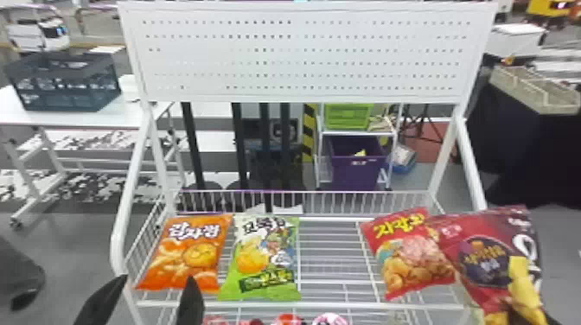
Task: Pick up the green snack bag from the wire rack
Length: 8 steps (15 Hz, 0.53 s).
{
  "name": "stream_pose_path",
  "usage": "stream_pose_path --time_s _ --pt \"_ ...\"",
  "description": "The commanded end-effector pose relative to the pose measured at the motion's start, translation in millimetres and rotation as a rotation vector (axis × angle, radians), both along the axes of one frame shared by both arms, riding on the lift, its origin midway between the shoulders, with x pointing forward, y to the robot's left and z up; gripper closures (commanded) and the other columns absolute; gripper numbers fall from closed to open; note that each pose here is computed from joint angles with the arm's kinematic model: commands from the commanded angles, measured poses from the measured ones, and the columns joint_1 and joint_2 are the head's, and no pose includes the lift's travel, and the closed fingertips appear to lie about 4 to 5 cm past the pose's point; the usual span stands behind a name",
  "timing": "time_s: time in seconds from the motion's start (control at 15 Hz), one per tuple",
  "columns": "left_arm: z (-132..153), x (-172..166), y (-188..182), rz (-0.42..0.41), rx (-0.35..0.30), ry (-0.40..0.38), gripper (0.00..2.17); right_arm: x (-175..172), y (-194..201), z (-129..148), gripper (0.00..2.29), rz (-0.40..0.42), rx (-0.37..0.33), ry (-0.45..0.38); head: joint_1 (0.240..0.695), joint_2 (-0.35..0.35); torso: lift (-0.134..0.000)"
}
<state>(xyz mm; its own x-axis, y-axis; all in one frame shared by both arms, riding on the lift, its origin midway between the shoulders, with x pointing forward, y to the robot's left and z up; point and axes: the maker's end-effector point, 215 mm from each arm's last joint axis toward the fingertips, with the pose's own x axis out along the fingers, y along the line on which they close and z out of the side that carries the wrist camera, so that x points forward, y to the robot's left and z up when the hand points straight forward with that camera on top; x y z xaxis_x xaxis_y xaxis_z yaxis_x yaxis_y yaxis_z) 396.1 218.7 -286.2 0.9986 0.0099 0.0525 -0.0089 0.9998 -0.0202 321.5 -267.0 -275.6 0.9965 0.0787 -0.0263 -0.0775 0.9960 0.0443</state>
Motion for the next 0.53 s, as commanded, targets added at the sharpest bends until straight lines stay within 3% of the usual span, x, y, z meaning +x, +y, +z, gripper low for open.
stream_pose_path --time_s 0.0,0.47 --pt "0.0 0.0 -0.3 -0.001 0.000 0.000 0.08 0.1 0.2 0.8 2.19 0.000 0.000 -0.001 0.499 0.000 0.000" --pt "-0.6 -0.4 -0.3 -0.002 0.001 0.002 0.08 0.4 0.9 3.3 2.19 0.003 -0.001 -0.007 0.499 0.000 0.000"
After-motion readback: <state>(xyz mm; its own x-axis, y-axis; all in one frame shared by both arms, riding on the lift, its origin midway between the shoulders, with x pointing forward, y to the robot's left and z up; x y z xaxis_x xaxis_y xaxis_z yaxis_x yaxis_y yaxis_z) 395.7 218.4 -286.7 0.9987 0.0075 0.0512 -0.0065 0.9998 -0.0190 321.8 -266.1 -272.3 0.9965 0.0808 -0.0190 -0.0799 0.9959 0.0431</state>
